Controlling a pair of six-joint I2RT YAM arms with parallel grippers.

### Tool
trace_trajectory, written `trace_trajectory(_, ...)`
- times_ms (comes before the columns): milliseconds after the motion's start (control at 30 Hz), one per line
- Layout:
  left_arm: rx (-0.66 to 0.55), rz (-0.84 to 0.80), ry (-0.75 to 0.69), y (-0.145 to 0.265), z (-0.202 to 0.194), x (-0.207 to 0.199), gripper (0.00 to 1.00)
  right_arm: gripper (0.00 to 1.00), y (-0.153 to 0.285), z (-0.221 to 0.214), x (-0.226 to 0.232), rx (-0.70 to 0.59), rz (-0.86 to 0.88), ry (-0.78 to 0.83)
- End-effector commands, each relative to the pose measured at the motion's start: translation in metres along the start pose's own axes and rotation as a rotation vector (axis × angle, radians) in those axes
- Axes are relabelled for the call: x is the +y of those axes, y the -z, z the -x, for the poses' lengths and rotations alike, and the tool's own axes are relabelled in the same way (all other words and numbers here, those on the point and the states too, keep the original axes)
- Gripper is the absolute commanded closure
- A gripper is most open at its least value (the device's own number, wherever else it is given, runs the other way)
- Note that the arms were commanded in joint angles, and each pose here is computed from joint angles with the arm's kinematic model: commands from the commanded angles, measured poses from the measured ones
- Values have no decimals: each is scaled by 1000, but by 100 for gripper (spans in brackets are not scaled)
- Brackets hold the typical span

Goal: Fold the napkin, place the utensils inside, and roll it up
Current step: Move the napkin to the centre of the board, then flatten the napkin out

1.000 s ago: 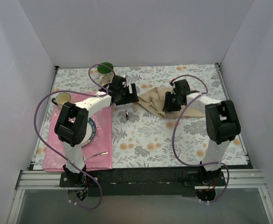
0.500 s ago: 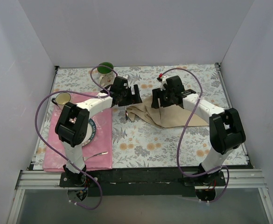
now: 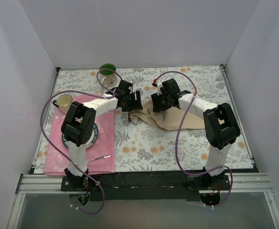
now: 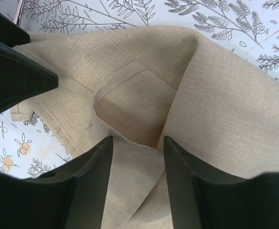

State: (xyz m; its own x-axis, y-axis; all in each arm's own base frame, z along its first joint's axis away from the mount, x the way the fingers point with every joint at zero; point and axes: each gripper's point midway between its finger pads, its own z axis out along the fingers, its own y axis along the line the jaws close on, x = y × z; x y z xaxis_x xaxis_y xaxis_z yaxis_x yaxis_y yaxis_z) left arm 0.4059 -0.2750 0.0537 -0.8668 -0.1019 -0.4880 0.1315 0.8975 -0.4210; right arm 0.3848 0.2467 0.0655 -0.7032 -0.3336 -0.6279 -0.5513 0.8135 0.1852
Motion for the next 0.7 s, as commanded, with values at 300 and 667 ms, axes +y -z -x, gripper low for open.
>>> trace_trajectory(300, -10, -79, -31, 6, 9, -23, 58, 35, 6, 8, 19, -32, 102, 101)
trace_trajectory(667, -128, -162, -77, 43, 63, -64, 100, 99, 54, 41, -19, -15, -185, 60)
